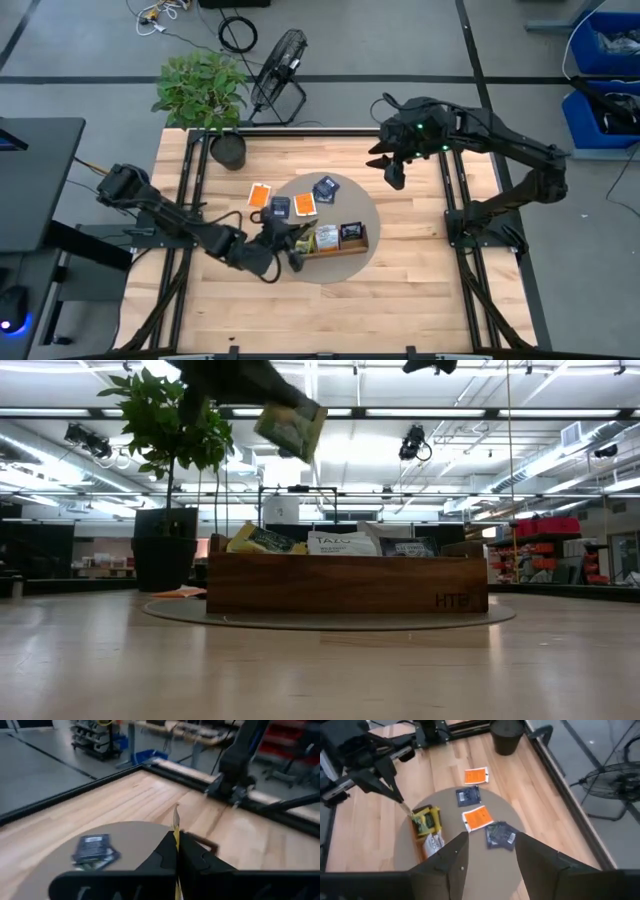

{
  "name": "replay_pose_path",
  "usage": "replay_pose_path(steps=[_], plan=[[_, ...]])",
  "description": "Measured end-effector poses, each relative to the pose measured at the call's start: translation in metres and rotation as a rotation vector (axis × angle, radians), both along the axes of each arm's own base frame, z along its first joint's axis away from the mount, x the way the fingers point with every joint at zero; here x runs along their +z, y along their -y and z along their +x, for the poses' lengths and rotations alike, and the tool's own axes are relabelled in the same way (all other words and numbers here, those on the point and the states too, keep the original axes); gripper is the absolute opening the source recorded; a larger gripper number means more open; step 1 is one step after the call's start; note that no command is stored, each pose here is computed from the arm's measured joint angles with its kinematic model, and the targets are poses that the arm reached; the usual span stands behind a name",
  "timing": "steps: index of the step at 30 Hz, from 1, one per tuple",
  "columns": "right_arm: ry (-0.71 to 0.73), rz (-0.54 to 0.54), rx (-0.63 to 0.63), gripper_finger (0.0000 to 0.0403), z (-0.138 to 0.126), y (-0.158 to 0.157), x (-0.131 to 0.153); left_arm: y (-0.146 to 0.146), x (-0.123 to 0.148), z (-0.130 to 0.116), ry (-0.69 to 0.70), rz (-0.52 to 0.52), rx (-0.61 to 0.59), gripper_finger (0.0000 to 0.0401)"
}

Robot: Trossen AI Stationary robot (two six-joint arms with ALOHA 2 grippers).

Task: Pick & Place Tea
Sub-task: Put the yellow tea bag into the left section of the wooden organizer

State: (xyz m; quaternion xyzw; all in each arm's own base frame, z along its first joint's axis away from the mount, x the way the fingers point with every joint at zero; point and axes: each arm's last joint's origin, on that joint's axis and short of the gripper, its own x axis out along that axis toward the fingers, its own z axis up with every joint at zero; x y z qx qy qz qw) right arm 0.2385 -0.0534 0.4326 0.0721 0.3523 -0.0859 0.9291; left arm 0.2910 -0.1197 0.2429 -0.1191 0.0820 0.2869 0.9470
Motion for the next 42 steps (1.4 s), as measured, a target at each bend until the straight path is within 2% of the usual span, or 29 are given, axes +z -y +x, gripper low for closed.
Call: replay_pose_path(steps=[3,6,12,17,22,25,28,30,35,42], plan=[[0.014,0.063,0.071,0.0168,0.011,-0.001,-0.004,0.005,-0.003,-0.004,0.096,-0.036,-0.013,0.0001],[0.023,0.129,0.215,0.0168,0.025,-0.008,-0.010,0.007,-0.002,-0.007,0.148,-0.005,-0.033,0.0001],[0.008,0.181,0.393,0.0168,0.059,-0.023,-0.030,0.007,0.004,-0.006,0.170,0.041,-0.055,0.0002],[0.034,0.174,0.436,0.0168,0.078,-0.033,-0.038,0.006,0.013,-0.005,0.221,0.068,-0.054,0.0002],[0.100,0.195,0.423,0.0168,0.082,-0.036,-0.032,0.005,0.029,-0.006,0.285,0.164,-0.050,0.0002],[0.117,0.207,0.416,0.0168,0.083,-0.038,-0.030,0.005,0.033,-0.006,0.275,0.231,-0.076,0.0002],[0.114,0.210,0.421,0.0168,0.083,-0.040,-0.030,0.007,0.030,-0.006,0.249,0.256,-0.114,0.0002],[0.113,0.210,0.425,0.0168,0.083,-0.042,-0.030,0.010,0.025,-0.006,0.219,0.242,-0.133,0.0002],[0.092,0.210,0.415,0.0168,0.082,-0.041,-0.032,0.010,-0.008,-0.019,0.226,0.079,-0.123,0.0002],[0.091,0.209,0.413,0.0168,0.082,-0.041,-0.031,0.002,-0.044,-0.036,0.178,0.035,-0.130,0.0002]])
